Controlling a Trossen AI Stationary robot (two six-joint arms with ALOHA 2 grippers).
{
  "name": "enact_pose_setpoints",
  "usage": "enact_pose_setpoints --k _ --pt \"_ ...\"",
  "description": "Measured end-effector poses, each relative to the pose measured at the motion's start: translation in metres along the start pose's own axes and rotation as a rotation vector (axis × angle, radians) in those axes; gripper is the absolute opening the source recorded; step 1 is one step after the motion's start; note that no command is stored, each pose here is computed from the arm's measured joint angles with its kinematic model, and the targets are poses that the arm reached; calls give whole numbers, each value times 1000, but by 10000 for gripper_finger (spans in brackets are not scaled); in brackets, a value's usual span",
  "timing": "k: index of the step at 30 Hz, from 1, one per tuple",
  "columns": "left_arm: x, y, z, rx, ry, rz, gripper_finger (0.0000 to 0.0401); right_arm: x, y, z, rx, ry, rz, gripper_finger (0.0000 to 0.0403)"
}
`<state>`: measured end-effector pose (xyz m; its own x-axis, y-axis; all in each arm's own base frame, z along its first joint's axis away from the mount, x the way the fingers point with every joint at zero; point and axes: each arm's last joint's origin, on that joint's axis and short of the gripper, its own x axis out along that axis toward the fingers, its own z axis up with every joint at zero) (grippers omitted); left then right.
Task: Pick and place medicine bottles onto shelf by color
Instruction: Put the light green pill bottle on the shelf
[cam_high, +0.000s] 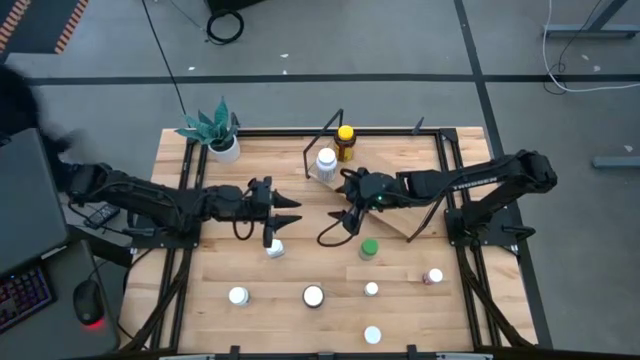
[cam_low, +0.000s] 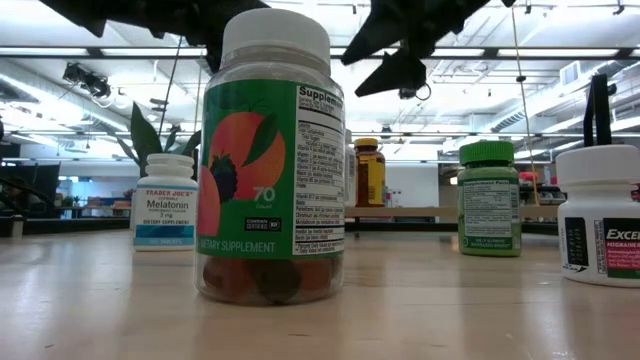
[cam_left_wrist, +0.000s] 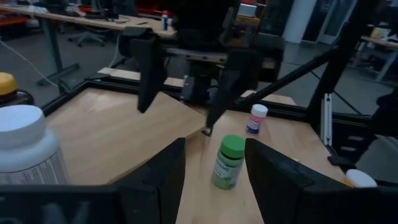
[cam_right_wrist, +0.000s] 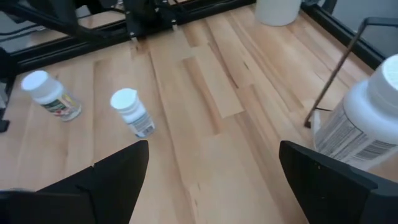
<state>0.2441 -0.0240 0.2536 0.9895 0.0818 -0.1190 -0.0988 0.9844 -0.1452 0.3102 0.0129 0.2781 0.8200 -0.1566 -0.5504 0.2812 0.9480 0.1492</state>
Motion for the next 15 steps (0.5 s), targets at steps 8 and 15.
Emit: enact_pose_setpoints --k 8,15 --pt "-1 -10 -3 -18 2 21 172 -14 9 18 -33 27 10 368" --pt "1 -20 -11 -32 6 107 172 -17 11 22 -110 33 28 368"
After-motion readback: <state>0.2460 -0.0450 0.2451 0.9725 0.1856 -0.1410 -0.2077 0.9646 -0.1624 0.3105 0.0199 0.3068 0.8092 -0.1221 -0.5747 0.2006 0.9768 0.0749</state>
